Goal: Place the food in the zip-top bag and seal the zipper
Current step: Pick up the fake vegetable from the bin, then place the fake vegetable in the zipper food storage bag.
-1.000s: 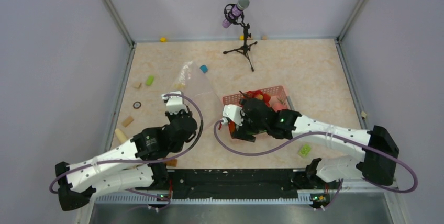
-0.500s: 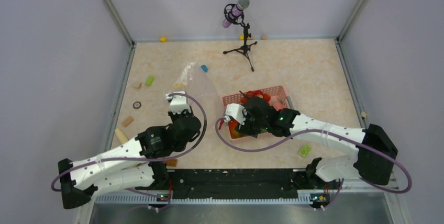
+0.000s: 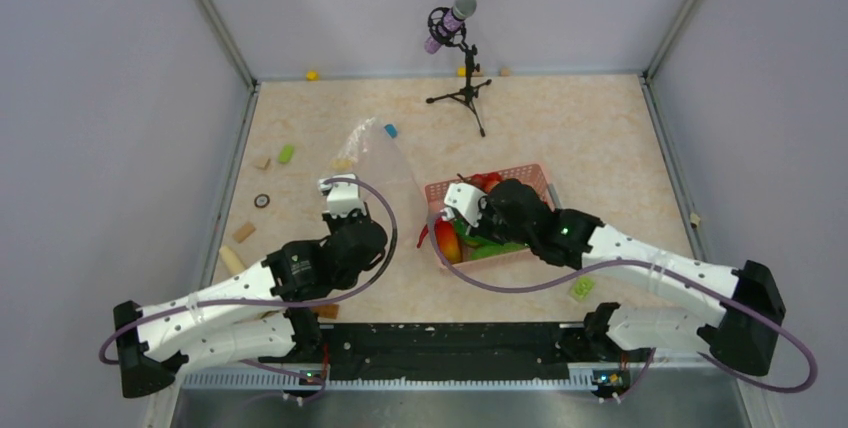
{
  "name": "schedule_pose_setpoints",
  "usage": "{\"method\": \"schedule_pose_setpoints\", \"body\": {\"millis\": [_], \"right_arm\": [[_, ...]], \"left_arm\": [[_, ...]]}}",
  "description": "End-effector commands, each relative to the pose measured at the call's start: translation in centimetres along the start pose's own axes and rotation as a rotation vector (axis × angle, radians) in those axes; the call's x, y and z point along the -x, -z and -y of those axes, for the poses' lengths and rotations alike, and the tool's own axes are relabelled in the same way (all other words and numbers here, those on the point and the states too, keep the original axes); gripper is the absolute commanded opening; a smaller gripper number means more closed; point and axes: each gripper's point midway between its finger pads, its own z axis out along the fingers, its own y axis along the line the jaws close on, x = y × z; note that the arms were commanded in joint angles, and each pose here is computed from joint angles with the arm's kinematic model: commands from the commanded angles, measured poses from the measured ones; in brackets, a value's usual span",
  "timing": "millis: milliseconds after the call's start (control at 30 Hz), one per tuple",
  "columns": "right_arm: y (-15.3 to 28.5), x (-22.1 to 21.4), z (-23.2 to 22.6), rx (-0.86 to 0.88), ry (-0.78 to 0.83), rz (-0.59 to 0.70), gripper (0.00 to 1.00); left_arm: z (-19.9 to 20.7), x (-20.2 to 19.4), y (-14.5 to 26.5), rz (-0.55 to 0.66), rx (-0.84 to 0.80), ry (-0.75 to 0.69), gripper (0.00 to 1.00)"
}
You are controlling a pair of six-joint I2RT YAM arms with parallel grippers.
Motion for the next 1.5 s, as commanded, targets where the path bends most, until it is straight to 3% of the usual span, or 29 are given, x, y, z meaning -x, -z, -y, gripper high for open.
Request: {"method": "schedule_pose_setpoints", "body": {"millis": [0, 133, 333, 567, 700, 967, 1167, 1467], "right_arm": [[4.1, 5.7, 4.2, -0.164, -0.066, 0.247, 0.00], [7.7, 9.0, 4.0, -0.144, -0.105, 0.472, 0.00], [14.1, 14.7, 3.0, -0.090, -0.147, 0.937, 0.00], [18.3, 19.1, -3.2, 0.284, -0.024, 1.297, 0.00], [18.6, 20.9, -5.0, 0.440, 0.047, 1.339, 0.00], [21.2, 22.0, -6.8, 0.553, 0.151, 1.464, 0.00], [21.9, 22.2, -6.5, 0.506, 0.156, 1.542, 0.00], [17.7, 22.1, -4.7, 0.329, 0.125, 1.510, 0.00]], "left_arm": [[0.5, 0.9, -0.1, 0.028, -0.004, 0.056, 0.00], [1.1, 0.8, 0.1, 0.009, -0.033, 0.069, 0.00], [1.9, 0.7, 0.4, -0.016, -0.080, 0.083, 0.00], [2.2, 1.1, 0.9, -0.012, -0.128, 0.124, 0.00], [2.2, 1.1, 1.1, -0.015, -0.144, 0.134, 0.00], [2.6, 0.7, 0.8, -0.024, -0.147, 0.133, 0.00], [3.4, 0.5, 1.1, -0.047, -0.189, 0.136, 0.00], [6.6, 1.1, 4.4, -0.093, -0.474, 0.225, 0.00]]}}
